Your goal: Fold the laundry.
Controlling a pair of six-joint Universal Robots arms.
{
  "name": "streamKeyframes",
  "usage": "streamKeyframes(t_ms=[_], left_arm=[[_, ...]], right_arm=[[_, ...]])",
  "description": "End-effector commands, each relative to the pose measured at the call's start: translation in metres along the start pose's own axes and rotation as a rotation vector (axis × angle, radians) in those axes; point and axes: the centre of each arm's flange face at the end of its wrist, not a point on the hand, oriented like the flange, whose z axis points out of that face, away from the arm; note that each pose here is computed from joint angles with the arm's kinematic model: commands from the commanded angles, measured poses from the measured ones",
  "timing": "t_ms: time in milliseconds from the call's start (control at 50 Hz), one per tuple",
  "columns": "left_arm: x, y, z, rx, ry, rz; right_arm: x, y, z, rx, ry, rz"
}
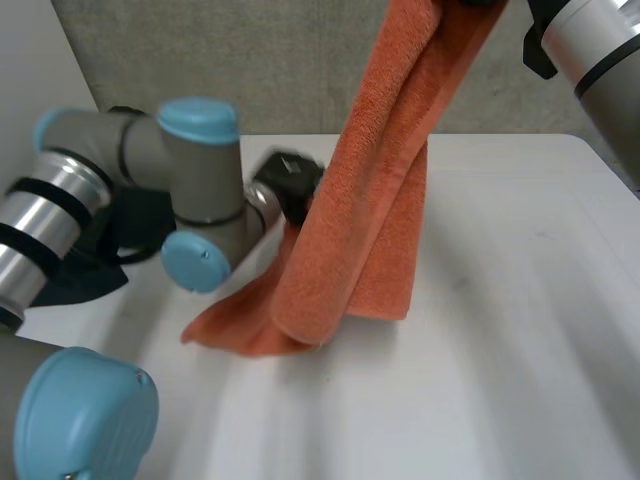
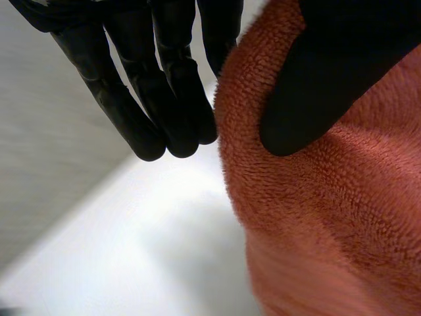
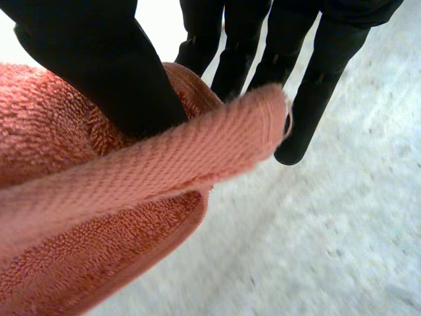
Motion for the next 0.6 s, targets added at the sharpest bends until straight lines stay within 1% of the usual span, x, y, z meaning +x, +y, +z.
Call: streamKeyframes(t_ms=[20,80,100,160,220,300,320,380,400,460,480,540,560,600], left_arm=[[-0.080,-0.113,-0.028,0.401,-0.362,-0.101],[-0.098,-0.154,-0.051,0.556,-0.404,-0.106],[-0.102,-0.161,-0.057,0.581,-0.415,-0.104],[-0.108,-0.171,-0.071,0.605,-0.424,-0.094],[-0.108,-0.163,-0.076,0.564,-0.427,-0.087],[-0.106,-0.126,-0.077,0.409,-0.424,-0.071],[-0.101,-0.107,-0.078,0.342,-0.410,-0.064],[-0.091,-0.078,-0.079,0.239,-0.382,-0.056],[-0.084,-0.055,-0.079,0.165,-0.359,-0.052],[-0.069,-0.023,-0.080,0.064,-0.311,-0.045],[-0.059,-0.001,-0.080,-0.004,-0.276,-0.036],[-0.046,0.031,-0.080,-0.096,-0.224,-0.019],[-0.039,0.050,-0.080,-0.150,-0.197,-0.008],[-0.034,0.065,-0.079,-0.195,-0.176,0.000]], right_arm=[[0.028,0.041,0.020,-0.056,0.116,-0.178],[0.037,0.046,0.029,-0.050,0.157,-0.219],[0.038,0.045,0.031,-0.044,0.162,-0.226],[0.040,0.047,0.035,-0.034,0.164,-0.257],[0.040,0.051,0.035,-0.033,0.157,-0.269],[0.035,0.066,0.028,-0.083,0.124,-0.251],[0.029,0.079,0.020,-0.136,0.096,-0.233],[0.018,0.103,0.002,-0.239,0.047,-0.196],[0.010,0.120,-0.012,-0.311,0.015,-0.176],[-0.002,0.145,-0.036,-0.417,-0.029,-0.158],[-0.010,0.160,-0.051,-0.482,-0.055,-0.156],[-0.020,0.183,-0.075,-0.579,-0.088,-0.161],[-0.026,0.199,-0.091,-0.642,-0.110,-0.164],[-0.031,0.212,-0.104,-0.694,-0.130,-0.178]])
